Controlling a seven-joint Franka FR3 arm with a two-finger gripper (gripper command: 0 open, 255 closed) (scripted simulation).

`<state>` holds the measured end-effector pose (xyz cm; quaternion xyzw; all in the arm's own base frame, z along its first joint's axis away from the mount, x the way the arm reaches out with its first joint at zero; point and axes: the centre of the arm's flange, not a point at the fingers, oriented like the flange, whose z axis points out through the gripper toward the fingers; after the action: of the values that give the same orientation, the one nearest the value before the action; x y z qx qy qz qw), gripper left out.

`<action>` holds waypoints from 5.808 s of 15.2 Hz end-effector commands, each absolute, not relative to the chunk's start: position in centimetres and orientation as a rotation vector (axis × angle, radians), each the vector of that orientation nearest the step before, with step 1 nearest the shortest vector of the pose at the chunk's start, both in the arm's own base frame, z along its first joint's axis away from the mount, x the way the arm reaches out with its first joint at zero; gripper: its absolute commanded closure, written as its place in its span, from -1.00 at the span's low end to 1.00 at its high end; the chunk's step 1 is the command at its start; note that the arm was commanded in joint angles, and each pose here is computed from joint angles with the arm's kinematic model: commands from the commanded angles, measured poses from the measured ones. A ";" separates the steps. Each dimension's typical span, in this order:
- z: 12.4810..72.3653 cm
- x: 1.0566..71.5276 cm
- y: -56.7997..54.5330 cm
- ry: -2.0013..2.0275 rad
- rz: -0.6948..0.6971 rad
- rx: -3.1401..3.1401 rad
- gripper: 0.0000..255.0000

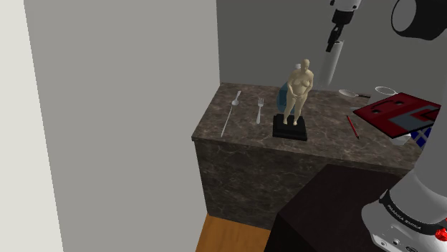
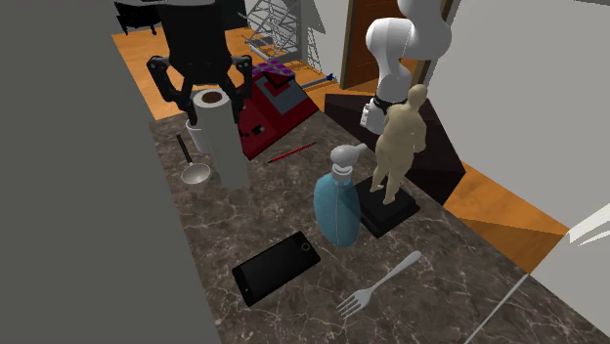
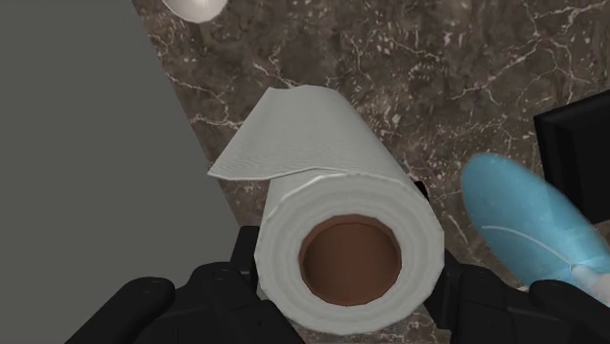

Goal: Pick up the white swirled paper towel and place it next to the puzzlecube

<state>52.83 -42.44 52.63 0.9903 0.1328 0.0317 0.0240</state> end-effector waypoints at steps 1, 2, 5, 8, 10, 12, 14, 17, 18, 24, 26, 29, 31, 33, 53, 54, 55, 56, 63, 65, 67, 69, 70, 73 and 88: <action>53.7 52.9 -42.5 0.411 0.098 3.065 1.00; 54.2 52.9 -42.5 0.411 0.098 3.065 1.00; 55.8 52.9 -42.5 0.411 0.098 3.065 1.00; 57.4 52.9 -42.5 0.411 0.098 3.065 1.00; 58.4 52.9 -42.5 0.411 0.098 3.065 1.00; 59.5 52.9 -42.5 0.411 0.098 3.065 1.00; 60.5 52.9 -42.5 0.411 0.098 3.065 1.00; 62.1 52.9 -42.5 0.411 0.098 3.065 1.00; 62.3 52.9 -42.5 0.411 0.098 3.065 1.00; 63.5 45.4 -45.0 0.411 0.098 3.065 1.00; 63.8 43.0 -45.9 0.411 0.098 3.065 1.00; 64.4 39.3 -47.1 0.411 0.098 3.065 1.00; 64.8 36.8 -48.0 0.411 0.098 3.065 1.00; 65.2 34.3 -48.8 0.411 0.098 3.065 1.00; 69.0 9.7 -57.3 0.411 0.098 3.065 1.00; 68.5 9.7 -57.3 0.411 0.098 3.065 1.00; 68.0 9.7 -57.3 0.411 0.098 3.065 1.00; 67.5 9.7 -57.3 0.411 0.098 3.065 1.00; 63.8 9.7 -57.3 0.411 0.098 3.065 1.00; 62.7 9.7 -57.3 0.411 0.098 3.065 1.00; 61.6 9.7 -57.3 0.411 0.098 3.065 1.00; 60.6 9.7 -57.3 0.411 0.098 3.065 1.00; 60.1 9.7 -57.3 0.411 0.098 3.065 1.00; 58.5 9.7 -57.3 0.411 0.098 3.065 1.00; 50.6 9.7 -57.3 0.411 0.098 3.065 1.00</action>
<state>9.70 -57.20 51.09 0.9903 0.1329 0.0315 0.0236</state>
